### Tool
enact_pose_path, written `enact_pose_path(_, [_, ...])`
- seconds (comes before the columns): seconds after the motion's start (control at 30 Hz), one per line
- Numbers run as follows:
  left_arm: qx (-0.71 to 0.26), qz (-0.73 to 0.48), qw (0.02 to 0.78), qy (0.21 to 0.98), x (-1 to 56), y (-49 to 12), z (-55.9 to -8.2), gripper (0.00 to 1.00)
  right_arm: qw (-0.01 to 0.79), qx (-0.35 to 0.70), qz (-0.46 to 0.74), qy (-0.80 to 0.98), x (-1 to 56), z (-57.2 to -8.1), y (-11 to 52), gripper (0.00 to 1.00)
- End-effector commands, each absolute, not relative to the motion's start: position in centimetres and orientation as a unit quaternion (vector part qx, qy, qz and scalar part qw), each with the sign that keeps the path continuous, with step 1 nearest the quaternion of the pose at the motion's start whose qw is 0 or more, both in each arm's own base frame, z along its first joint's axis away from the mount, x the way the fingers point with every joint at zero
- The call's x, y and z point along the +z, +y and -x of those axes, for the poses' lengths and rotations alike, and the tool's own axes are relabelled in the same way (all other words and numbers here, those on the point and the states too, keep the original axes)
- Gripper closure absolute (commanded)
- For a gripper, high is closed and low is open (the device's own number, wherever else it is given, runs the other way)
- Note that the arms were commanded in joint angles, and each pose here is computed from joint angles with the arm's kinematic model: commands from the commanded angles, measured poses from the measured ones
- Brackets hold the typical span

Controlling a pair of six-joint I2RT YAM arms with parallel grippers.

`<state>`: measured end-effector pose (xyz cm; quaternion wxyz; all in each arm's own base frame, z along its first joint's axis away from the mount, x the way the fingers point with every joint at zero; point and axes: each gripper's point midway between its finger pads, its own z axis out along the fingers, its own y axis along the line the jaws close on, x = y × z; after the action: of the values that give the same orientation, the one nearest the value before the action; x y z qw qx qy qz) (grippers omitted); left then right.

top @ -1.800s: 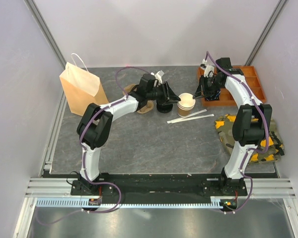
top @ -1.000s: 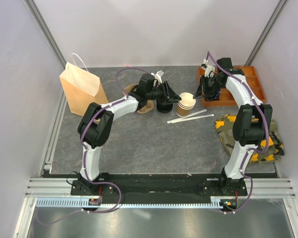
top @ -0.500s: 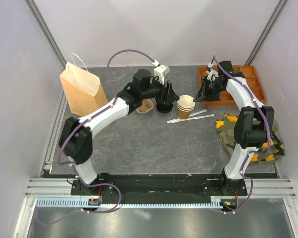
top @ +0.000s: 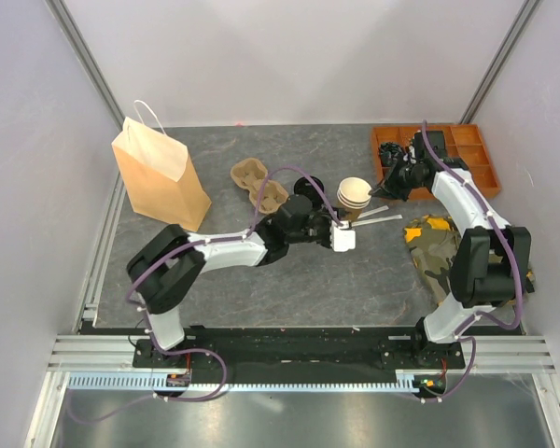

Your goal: Pack the takeout coffee

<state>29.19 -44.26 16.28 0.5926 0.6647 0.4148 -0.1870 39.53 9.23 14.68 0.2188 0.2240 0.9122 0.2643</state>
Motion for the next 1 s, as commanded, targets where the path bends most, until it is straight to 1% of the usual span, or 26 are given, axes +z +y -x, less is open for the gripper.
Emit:
enact_pose_path(0.0, [-0.124,-0.651,0.689,0.294,21.2,-46.7,-31.5,0.37,0.272,0.267,-0.297,0.876,16.5,-41.5,8.3,1.0])
enact_pose_path(0.07, [-0.125,-0.651,0.696,0.276,21.3,-47.3,-31.4,0.35,0.27,0.258,-0.308,0.875,16.3,-41.3,8.0,1.0])
enact_pose_path(0.1, [-0.12,-0.657,0.7,0.252,20.7,-47.9,-31.3,0.33,0.269,0.256,-0.316,0.873,16.3,-41.2,7.9,1.0])
enact_pose_path(0.27, [-0.116,-0.663,0.698,0.244,19.6,-48.6,-31.8,0.32,0.261,0.249,-0.327,0.873,16.1,-40.7,7.7,1.0])
enact_pose_path(0.5, [-0.124,-0.669,0.689,0.25,18.3,-49.2,-31.7,0.32,0.257,0.254,-0.33,0.872,16.1,-40.2,8.0,1.0])
enact_pose_path(0.97, [-0.109,-0.67,0.678,0.28,16.3,-49.7,-33.6,0.31,0.258,0.264,-0.325,0.871,16.6,-40.0,8.4,1.0])
